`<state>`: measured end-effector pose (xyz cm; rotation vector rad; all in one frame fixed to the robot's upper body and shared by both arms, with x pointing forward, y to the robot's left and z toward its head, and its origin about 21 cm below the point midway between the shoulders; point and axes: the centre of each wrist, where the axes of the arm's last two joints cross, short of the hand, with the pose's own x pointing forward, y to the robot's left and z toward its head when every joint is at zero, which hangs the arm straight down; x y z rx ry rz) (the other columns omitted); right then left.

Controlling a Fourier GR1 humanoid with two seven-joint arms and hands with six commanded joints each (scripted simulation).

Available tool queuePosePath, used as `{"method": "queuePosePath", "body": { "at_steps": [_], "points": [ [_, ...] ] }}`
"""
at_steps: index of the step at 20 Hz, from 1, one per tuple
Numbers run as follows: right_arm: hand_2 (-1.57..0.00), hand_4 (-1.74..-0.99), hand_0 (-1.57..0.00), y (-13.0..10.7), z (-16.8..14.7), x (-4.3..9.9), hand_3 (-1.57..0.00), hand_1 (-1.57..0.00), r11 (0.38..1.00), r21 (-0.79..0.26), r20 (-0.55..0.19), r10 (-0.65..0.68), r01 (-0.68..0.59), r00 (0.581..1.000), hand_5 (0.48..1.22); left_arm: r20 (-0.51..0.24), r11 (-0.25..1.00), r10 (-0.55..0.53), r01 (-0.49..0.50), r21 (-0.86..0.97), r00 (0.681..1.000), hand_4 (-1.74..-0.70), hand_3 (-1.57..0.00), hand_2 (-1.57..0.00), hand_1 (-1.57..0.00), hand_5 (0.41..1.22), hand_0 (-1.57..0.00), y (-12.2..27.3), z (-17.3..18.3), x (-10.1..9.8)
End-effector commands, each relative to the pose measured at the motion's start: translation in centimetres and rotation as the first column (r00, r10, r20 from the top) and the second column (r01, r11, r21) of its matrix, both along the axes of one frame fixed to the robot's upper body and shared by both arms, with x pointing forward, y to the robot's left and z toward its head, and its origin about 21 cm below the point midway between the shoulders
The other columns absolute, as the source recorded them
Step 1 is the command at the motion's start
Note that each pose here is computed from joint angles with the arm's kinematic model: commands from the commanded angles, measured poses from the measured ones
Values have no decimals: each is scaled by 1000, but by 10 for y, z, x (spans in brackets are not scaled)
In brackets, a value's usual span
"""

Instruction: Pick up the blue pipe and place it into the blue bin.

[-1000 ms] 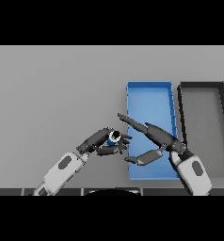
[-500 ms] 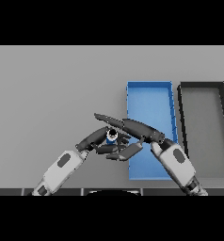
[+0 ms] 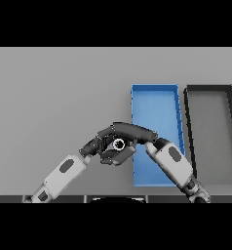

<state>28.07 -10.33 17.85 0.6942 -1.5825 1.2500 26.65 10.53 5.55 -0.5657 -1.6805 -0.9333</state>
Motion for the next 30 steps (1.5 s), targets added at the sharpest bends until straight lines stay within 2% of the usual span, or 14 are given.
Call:
{"method": "queuePosePath", "body": {
  "at_steps": [1,3,4,7,9,12,13,14,17,19,20,22,25,30],
  "points": [
    [-1023,-1541,-1012,3,-2,-2,-828,-1023,1000,16,-26,15,-15,1000,604,-10,999,5,-6,-43,1000,-1658,-623,-990,-1008,1192,-1030,1,-1,-3],
    [-1220,-1492,-1213,5,-1,-3,-1096,-1220,999,47,-63,11,-8,998,706,-54,994,-7,1,-112,999,-1688,-525,-1199,-1211,1203,-1225,-2,-1,-7],
    [-1290,-1475,-1285,4,-2,-2,-1191,-1290,998,65,-60,5,-1,998,809,-66,991,-5,-4,-136,998,-1698,-533,-1274,-1283,1206,-1294,-2,-3,-7],
    [-1427,-1456,-1424,6,-6,-3,-1376,-1427,997,78,-5,-3,4,1000,1010,-69,993,1,-10,-121,998,-1719,-588,-1419,-1423,1214,-1429,2,-5,-6],
    [-1479,-1465,-1477,5,-5,-7,-1446,-1479,996,89,40,9,-12,999,1086,-45,994,-9,4,-110,999,-1727,-550,-1474,-1454,1216,-1480,-1,-4,-5],
    [-1524,-1473,-1523,4,-7,-8,-1507,-1524,994,110,18,18,-20,1000,1152,-40,996,-10,6,-87,999,-1734,-505,-1521,-1356,1219,-1499,0,-2,-3],
    [-1533,-1474,-1533,6,-7,-10,-1520,-1533,992,120,3,29,-29,1000,1166,-37,997,-20,17,-80,999,-1637,-531,-1350,-1220,1219,-1426,0,-3,-4],
    [-1541,-1477,-1540,7,-9,-11,-1530,-1541,994,111,5,25,-26,1000,1177,-22,998,-35,34,-59,999,-1544,-518,-1242,-1190,1219,-1407,1,-5,-2],
    [-1556,-1481,-1555,5,-7,-12,-1550,-1556,994,109,19,17,-19,1000,1198,-18,997,-81,81,-5,997,-1251,-266,-655,-642,1220,-783,8,-4,-3],
    [-1561,-1482,-1561,6,-6,-14,-1558,-1561,994,112,18,18,-20,1000,1206,-20,994,-99,100,32,995,-1110,-170,-419,-410,1184,-501,6,-2,0],
    [-1563,-1483,-1563,8,-6,-13,-1560,-1563,994,109,13,11,-13,1000,1209,-19,995,-96,97,37,995,-1051,-136,-335,-328,1118,-401,6,-3,1],
    [-1566,-1484,-1566,8,-4,-13,-1564,-1566,991,130,10,20,-21,1000,1214,18,997,-69,68,39,997,-950,-86,-214,-210,964,-256,8,-3,3],
    [-1568,-1484,-1568,7,-4,-15,-1567,-1568,988,150,10,20,-21,1000,1217,-2,997,-20,20,77,1000,-854,-44,-109,-107,794,-131,10,-6,5],
    [-1570,-1487,-1570,8,-8,-13,-1570,-1570,989,150,23,-8,4,1000,1220,-18,999,-2,2,49,1000,-842,-14,-35,-34,636,-42,14,-9,3]
  ]
}}
